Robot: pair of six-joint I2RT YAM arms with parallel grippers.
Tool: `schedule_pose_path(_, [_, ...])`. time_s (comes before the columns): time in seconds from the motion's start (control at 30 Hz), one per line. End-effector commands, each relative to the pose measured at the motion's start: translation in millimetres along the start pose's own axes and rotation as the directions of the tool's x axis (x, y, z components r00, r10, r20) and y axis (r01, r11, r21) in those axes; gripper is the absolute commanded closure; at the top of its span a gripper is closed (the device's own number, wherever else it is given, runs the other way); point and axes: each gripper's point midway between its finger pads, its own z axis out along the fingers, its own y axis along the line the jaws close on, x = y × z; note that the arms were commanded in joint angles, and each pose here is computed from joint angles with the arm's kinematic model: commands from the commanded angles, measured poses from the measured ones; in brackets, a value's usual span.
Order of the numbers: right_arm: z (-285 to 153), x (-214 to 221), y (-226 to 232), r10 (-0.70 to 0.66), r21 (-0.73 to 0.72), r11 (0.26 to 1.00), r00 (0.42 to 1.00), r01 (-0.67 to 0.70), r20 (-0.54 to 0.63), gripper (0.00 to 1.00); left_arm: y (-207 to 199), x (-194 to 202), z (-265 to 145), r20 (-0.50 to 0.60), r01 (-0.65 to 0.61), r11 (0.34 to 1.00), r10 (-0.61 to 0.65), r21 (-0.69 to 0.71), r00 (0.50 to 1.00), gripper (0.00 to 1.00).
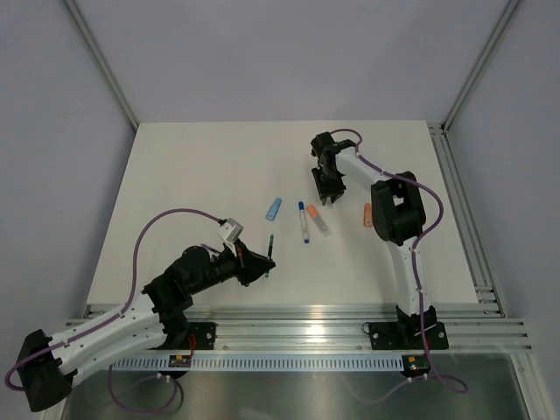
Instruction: Insert the pens into the pen caps
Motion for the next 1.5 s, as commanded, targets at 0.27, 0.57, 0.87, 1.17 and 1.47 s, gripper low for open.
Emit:
schedule_pose_path(0.27, [-4.9, -3.0, 3.6, 0.004, 0.042, 0.999, 1.000, -0.003, -0.012, 0.73, -10.7, -16.5, 0.7, 0.068, -0.037, 0.998, 0.034, 0.046, 0.997, 1.00])
schedule_pose_path(0.57, [5.6, 0.4, -3.4, -0.003, 0.084, 0.996, 1.000, 0.005, -0.030, 0.74, -8.6, -16.3, 2.1, 0.066, -0.038, 0.999, 0.036, 0.035, 0.997, 1.00])
schedule_pose_path(0.87, [-14.6, -16.6, -4.4, 0.013, 0.081, 0.997, 0.997, -0.020, 0.082, 1.00, -8.1, -15.6, 4.5, 0.054, -0.033, 0.999, 0.031, 0.031, 0.998, 1.00])
schedule_pose_path(1.17, [-99.6, -19.2, 34.5, 0.146, -0.179, 0.980, 0.914, -0.083, 0.378, 1.00, -10.5, -13.7, 10.8, 0.036, 0.007, 0.999, -0.008, 0.040, 0.999, 1.00])
schedule_pose_path(1.47, [-166.3, 71.3, 133.8, 0.283, -0.524, 0.852, 0.833, 0.009, 0.475, 1.00, -5.0, 5.3, 11.7, -0.010, 0.050, 0.998, -0.050, 0.039, 0.999, 1.00])
